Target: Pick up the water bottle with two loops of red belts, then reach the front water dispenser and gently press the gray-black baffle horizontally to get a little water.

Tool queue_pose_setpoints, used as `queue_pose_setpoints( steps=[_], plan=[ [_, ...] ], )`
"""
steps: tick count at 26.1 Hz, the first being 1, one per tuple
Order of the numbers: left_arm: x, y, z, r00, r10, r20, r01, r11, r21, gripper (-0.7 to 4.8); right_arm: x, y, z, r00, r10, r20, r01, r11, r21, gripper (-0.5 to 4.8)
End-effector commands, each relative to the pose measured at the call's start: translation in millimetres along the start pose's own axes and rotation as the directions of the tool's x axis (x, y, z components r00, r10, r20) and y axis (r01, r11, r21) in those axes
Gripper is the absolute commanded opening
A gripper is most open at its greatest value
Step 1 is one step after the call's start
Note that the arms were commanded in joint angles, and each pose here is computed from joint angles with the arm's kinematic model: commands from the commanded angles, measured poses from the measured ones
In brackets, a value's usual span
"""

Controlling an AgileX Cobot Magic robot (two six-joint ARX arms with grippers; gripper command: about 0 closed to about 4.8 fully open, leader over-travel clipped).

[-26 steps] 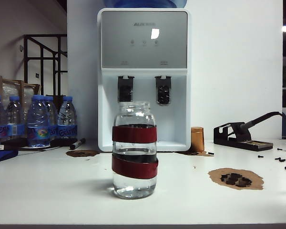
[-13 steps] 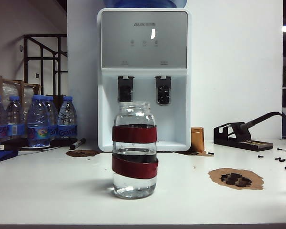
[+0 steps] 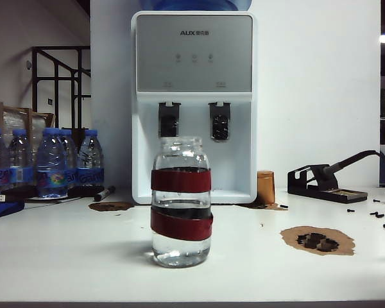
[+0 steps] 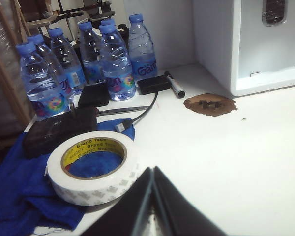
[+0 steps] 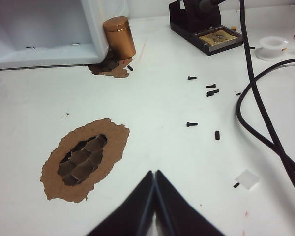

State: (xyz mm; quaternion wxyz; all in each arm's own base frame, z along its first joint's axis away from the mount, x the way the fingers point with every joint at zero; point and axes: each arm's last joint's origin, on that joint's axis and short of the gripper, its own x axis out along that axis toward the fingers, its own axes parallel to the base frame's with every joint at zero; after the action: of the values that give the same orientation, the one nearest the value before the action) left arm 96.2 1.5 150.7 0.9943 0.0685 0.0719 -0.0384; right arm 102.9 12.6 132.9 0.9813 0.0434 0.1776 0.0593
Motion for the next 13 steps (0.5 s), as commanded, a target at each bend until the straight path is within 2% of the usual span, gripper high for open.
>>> queue_pose_setpoints(
  steps=[1,12,13],
  plan=[
    [0.0,0.1,-0.5,1.000,0.001,-0.002,-0.001,1.000,0.001,-0.05,0.5,0.2,0.2,1.000,0.005,0.012,-0.005,1.000,0.003,-0.01],
    [0.0,0.1,-0.5,1.000,0.001,-0.002,-0.001,1.000,0.001,-0.05,0.4,0.2,0.2,1.000,0.005,0.011,-0.005,1.000,0.003,-0.01],
    [0.0,0.2,-0.4,1.000,0.001,-0.001,-0.001,1.000,0.001,-0.05,-2.8,0.3,3.8,0.998,0.007,0.065,-0.007,1.000,0.002,-0.01]
  ],
)
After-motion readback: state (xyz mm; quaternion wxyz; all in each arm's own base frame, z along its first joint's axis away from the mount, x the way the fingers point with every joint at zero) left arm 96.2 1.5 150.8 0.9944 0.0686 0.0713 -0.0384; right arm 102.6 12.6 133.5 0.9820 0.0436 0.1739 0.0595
